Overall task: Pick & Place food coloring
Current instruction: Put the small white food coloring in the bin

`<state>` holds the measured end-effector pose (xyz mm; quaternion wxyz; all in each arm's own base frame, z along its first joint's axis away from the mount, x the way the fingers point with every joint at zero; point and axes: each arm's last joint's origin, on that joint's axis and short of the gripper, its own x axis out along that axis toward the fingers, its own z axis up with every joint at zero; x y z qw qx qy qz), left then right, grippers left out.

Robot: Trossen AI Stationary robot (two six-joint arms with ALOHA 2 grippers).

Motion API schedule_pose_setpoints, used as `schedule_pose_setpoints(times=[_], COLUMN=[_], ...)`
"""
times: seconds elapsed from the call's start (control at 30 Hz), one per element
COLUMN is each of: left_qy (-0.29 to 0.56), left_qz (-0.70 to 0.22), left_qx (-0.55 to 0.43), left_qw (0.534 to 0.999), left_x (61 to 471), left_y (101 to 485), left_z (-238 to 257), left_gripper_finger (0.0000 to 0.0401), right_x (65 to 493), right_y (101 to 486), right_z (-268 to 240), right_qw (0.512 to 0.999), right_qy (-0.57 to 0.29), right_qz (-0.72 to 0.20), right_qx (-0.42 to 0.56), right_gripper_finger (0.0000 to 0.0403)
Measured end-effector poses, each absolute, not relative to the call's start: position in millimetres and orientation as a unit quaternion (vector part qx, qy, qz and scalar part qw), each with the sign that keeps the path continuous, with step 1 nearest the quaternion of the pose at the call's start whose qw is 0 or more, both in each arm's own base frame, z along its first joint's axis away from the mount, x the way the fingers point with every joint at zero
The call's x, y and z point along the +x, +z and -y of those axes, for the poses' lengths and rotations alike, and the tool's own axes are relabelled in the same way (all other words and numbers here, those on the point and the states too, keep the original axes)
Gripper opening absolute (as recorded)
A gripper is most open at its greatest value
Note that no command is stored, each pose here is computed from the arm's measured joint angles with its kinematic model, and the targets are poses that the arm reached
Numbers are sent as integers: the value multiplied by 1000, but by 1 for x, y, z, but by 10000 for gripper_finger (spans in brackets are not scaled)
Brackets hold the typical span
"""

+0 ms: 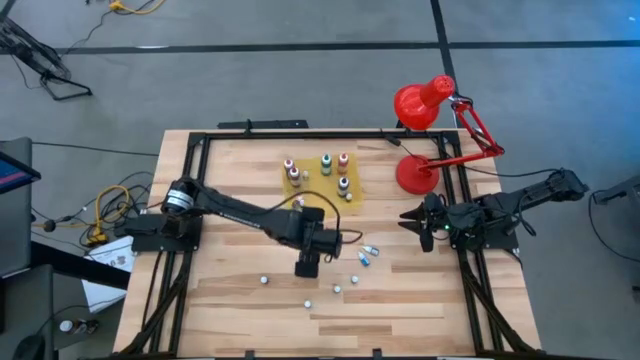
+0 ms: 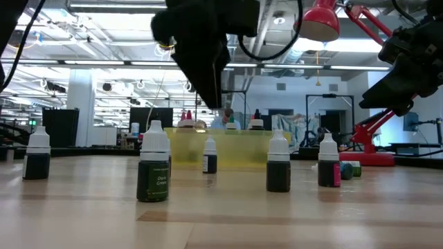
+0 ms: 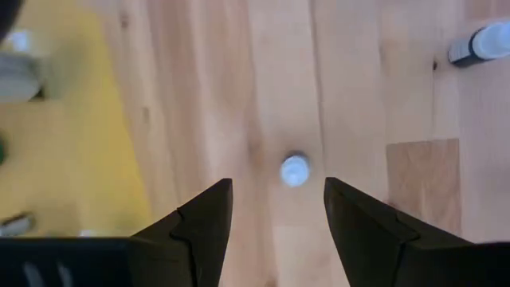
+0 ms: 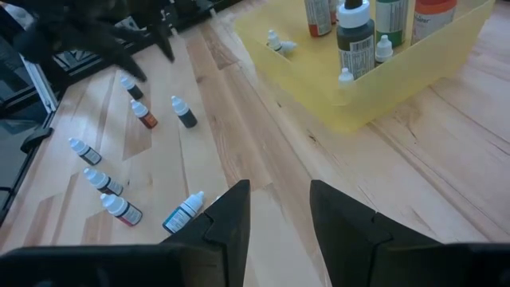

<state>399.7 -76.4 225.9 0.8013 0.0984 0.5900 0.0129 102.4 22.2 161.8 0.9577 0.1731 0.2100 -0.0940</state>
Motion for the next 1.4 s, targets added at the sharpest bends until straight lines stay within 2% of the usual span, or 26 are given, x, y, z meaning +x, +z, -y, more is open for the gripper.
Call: schedule_pose_setpoints(times=[0.4, 0.57, 0.73, 1.03, 1.27, 1.4], left_qy=[-9, 3, 3, 5, 0, 0], left_qz=[-561, -560, -565, -573, -615, -615], left_qx=[91, 67, 54, 40, 39, 42], left_qw=[823, 826, 823, 819, 787, 787], left_x=[396, 397, 397, 398, 402, 403], left_y=[185, 182, 181, 180, 144, 144], left_z=[86, 80, 76, 66, 65, 65], left_gripper_finger=[193, 193, 190, 152, 147, 147], right_x=[102, 102, 102, 102, 102, 102], right_y=[162, 162, 162, 162, 162, 162], right_z=[-22, -22, -22, -22, -22, -22], right_qw=[958, 958, 958, 958, 958, 958], right_qy=[-94, -94, -94, -94, -94, -94], right_qz=[-210, -210, -210, -210, -210, -211], right_qx=[173, 173, 173, 173, 173, 173], right_gripper_finger=[122, 122, 122, 122, 122, 122])
